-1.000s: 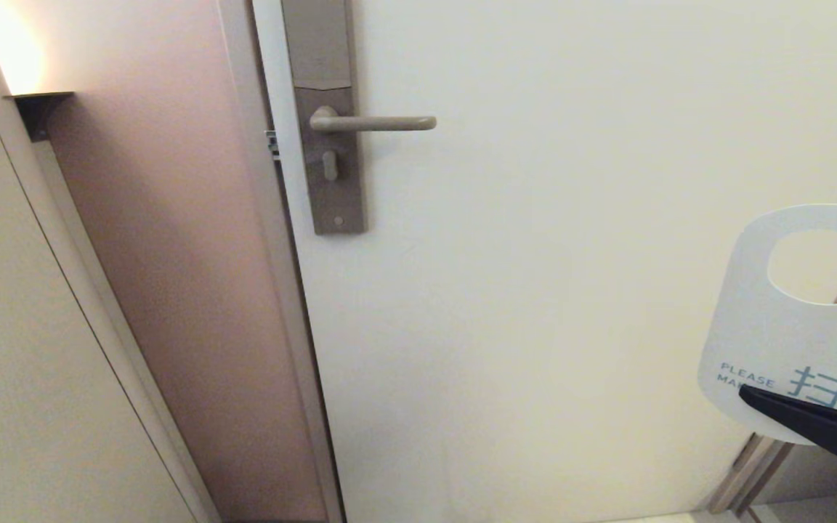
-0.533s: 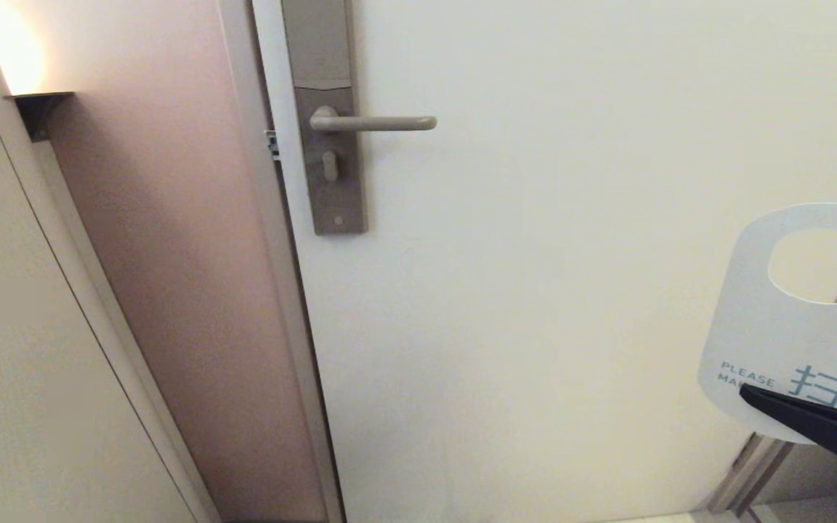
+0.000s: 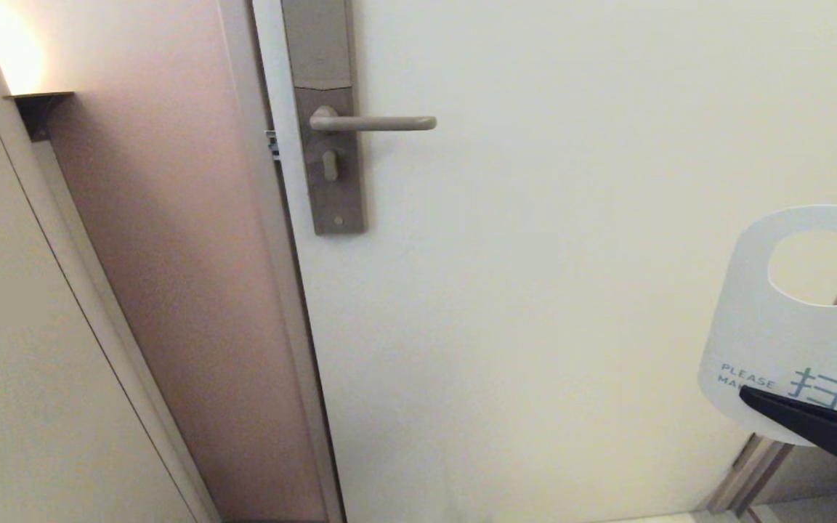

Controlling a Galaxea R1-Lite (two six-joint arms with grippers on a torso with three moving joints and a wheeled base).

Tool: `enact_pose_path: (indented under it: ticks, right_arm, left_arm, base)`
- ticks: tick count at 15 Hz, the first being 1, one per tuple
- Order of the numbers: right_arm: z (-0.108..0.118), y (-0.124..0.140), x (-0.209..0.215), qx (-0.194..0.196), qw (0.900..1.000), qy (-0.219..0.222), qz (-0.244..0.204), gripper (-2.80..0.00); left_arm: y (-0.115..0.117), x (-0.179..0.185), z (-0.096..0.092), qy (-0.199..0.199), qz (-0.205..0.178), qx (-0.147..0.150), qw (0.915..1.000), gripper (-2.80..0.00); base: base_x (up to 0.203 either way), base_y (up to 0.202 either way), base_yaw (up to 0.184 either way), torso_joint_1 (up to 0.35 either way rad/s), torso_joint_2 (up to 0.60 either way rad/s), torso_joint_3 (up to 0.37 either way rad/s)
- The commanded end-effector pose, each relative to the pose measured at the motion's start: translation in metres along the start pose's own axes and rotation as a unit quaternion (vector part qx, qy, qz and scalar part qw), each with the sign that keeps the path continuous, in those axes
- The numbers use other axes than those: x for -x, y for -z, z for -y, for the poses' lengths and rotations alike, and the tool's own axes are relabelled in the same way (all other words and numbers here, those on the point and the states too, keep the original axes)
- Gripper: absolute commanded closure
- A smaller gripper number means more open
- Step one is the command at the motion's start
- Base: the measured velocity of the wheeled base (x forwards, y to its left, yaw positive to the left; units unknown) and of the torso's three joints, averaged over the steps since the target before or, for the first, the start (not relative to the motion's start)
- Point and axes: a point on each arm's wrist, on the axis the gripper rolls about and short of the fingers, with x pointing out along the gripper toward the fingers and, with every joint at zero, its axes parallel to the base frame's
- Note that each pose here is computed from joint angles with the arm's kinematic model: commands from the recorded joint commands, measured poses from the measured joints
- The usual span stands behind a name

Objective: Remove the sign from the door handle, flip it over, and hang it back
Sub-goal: Hang the sign back with the other side facing out

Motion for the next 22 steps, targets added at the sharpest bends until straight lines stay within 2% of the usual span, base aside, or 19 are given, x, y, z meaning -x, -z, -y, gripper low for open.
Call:
enact_pose_path:
  ticks: [1,2,6,12,17,19,22]
  right_arm:
    - [0.000,0.000,0.000,0.001,1.000,-0.003,0.000,0.00]
    - [0.000,0.001,0.000,0.000,1.000,-0.003,-0.001,0.00]
    - [-0.001,0.002,0.001,0.002,1.000,-0.003,-0.001,0.00]
    - [-0.001,0.001,0.001,0.004,1.000,-0.002,0.002,0.00]
    - [-0.003,0.001,0.003,0.006,1.000,-0.002,0.006,0.00]
    - [-0.003,0.001,0.003,0.006,1.000,-0.002,0.006,0.00]
    - [-0.004,0.004,0.005,0.005,1.000,-0.002,0.005,0.00]
  left_arm:
    - [0.000,0.000,0.000,-0.004,0.002,-0.019,0.9998,0.00]
    - [0.000,0.000,0.000,-0.010,0.004,-0.032,0.9994,0.00]
    - [-0.006,0.000,-0.002,-0.057,0.030,-0.034,0.9974,0.00]
    - [-0.018,0.002,-0.002,-0.064,0.091,-0.047,0.9927,0.00]
    - [-0.018,0.002,-0.002,-0.077,0.092,-0.044,0.9918,0.00]
    - [-0.017,0.002,-0.004,-0.118,0.088,-0.037,0.9884,0.00]
    - [-0.011,0.003,-0.009,-0.229,0.064,-0.003,0.9713,0.00]
  base:
    - [0.000,0.000,0.000,0.000,0.00,0.000]
    - [0.000,0.000,0.000,0.000,0.00,0.000]
    - [0.000,0.000,0.000,0.000,0.00,0.000]
    - [0.000,0.000,0.000,0.000,0.00,0.000]
    - [0.000,0.000,0.000,0.000,0.00,0.000]
    - [0.000,0.000,0.000,0.000,0.00,0.000]
    - [0.000,0.000,0.000,0.000,0.00,0.000]
